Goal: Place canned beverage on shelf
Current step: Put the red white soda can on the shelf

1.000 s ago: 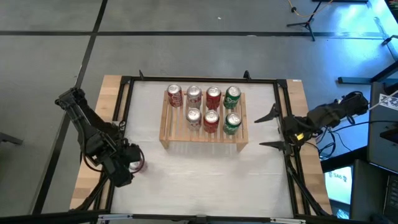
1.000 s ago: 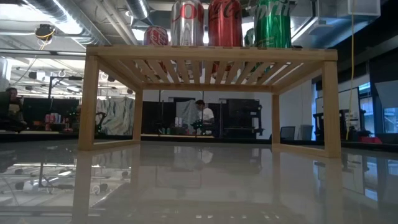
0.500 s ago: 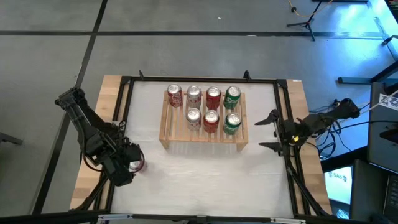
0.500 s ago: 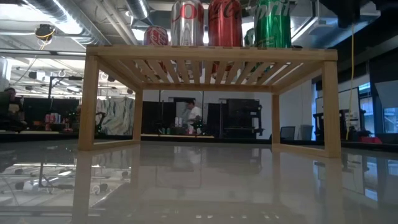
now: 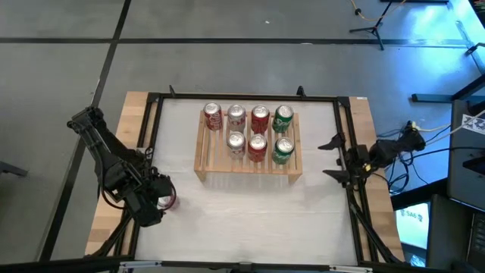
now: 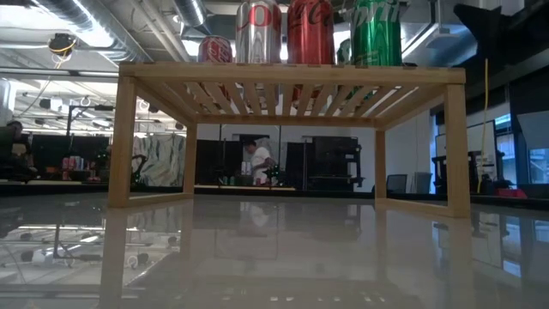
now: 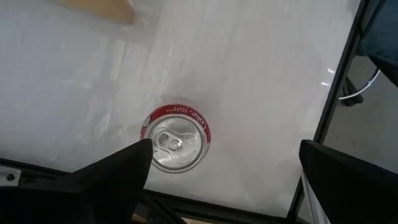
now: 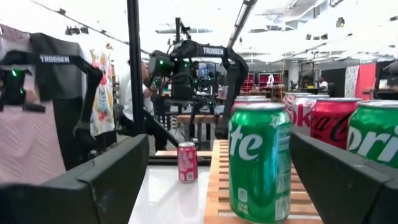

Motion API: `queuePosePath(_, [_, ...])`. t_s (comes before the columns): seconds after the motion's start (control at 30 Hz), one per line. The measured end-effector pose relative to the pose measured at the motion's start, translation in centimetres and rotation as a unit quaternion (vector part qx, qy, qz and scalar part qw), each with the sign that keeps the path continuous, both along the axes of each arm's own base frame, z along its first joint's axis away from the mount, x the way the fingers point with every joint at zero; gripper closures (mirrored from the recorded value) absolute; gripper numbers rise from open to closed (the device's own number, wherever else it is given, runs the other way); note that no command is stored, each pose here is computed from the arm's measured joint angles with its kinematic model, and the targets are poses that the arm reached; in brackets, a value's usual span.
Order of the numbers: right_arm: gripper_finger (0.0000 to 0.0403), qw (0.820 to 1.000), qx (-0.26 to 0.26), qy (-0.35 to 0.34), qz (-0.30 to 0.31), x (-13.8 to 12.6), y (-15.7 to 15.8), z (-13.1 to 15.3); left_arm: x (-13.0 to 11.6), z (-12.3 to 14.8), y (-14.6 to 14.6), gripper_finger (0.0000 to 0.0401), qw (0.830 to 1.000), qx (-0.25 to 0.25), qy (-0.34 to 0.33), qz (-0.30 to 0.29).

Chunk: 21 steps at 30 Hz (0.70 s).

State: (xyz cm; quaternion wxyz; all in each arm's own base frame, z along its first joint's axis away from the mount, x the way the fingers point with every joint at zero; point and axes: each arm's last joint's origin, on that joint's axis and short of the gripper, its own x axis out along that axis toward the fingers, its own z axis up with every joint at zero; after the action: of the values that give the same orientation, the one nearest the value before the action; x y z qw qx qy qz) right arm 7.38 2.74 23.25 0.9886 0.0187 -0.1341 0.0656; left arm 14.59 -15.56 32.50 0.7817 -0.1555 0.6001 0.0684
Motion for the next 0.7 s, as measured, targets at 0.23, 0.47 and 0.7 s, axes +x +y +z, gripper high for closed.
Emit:
queuePosePath(0.23, [0.0022, 1.0, -0.001, -0.027, -0.015, 0.7, 0.2, -1.9, 0.0, 0.0, 0.0, 0.0006, 1.0, 0.003, -0.001, 0.001])
queuePosePath(0.47, [0.0022, 0.998, -0.001, -0.042, -0.051, 1.4, -0.5, -3.3, 0.1, 0.0, 0.2, 0.0006, 0.999, 0.031, -0.027, -0.008])
queuePosePath(0.7, [0.0022, 0.994, -0.013, 0.001, -0.112, 1.9, -1.7, -4.1, 0.1, 0.0, 0.2, 0.0006, 0.999, 0.034, -0.028, -0.015])
